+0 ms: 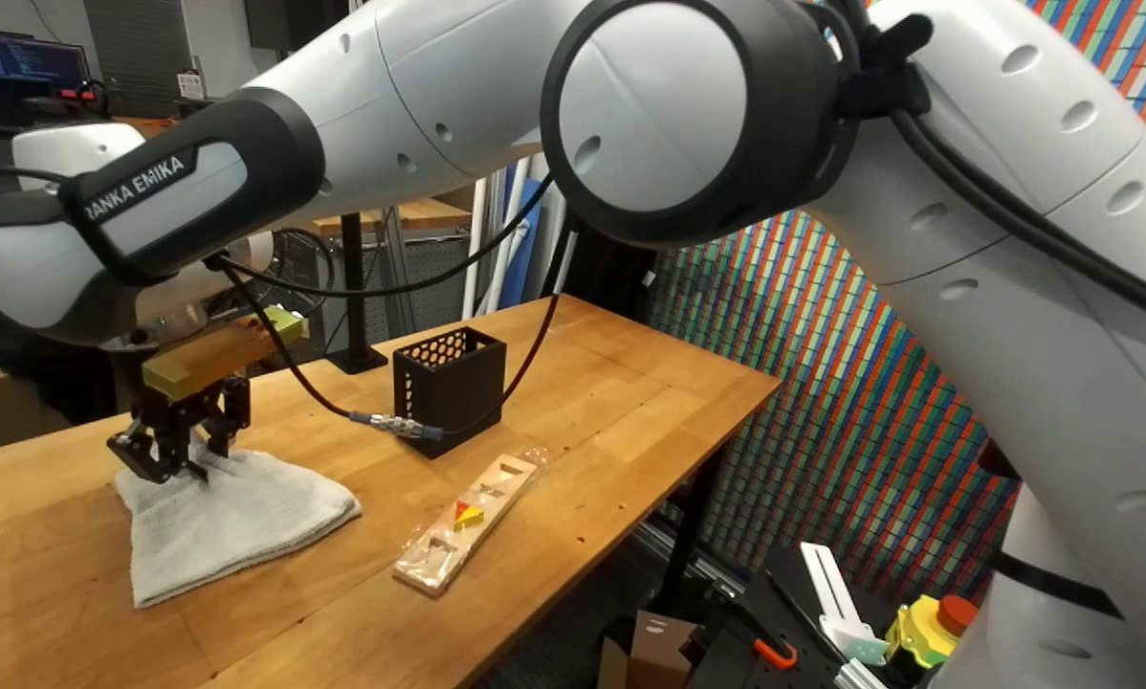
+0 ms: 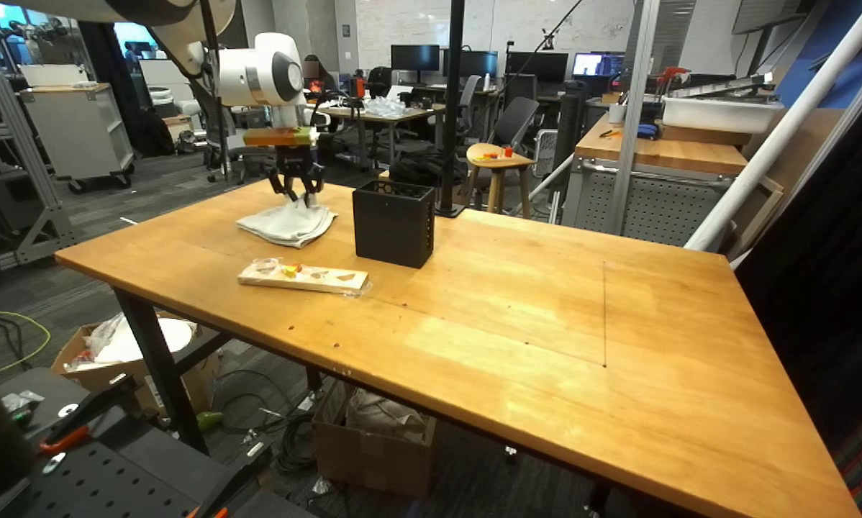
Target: Pick the cloth and shove it in the black box
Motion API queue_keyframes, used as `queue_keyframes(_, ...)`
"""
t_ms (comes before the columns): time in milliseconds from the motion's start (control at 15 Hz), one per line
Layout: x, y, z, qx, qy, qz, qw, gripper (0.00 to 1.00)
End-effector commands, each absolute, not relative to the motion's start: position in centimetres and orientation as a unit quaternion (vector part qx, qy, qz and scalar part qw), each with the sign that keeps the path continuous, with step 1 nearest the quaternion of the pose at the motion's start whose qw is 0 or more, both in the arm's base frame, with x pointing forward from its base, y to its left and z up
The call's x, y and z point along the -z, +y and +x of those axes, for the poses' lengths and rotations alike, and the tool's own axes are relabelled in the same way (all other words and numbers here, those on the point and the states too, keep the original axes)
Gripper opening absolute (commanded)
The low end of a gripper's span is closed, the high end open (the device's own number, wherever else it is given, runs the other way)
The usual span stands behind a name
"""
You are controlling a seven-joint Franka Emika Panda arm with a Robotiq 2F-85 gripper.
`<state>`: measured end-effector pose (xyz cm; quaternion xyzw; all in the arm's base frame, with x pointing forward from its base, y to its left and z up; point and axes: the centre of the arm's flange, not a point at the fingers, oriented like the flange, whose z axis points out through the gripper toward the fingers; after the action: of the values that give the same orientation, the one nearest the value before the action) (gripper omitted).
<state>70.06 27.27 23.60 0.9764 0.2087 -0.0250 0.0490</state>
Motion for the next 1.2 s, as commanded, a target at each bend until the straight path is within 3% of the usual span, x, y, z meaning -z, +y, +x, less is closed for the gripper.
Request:
queue_keyframes(0, -29.5, 26.6, 67.7, 0.028, 0.211, 0.975, 0.067, 0.1)
queue_keyframes(667, -42.7, 25.1, 64.4, 0.033, 0.207, 0.974, 0.087, 0.1)
queue_keyframes(1133, -48.5, 19.1, 63.9, 0.044, 0.201, 0.973, 0.104, 0.1)
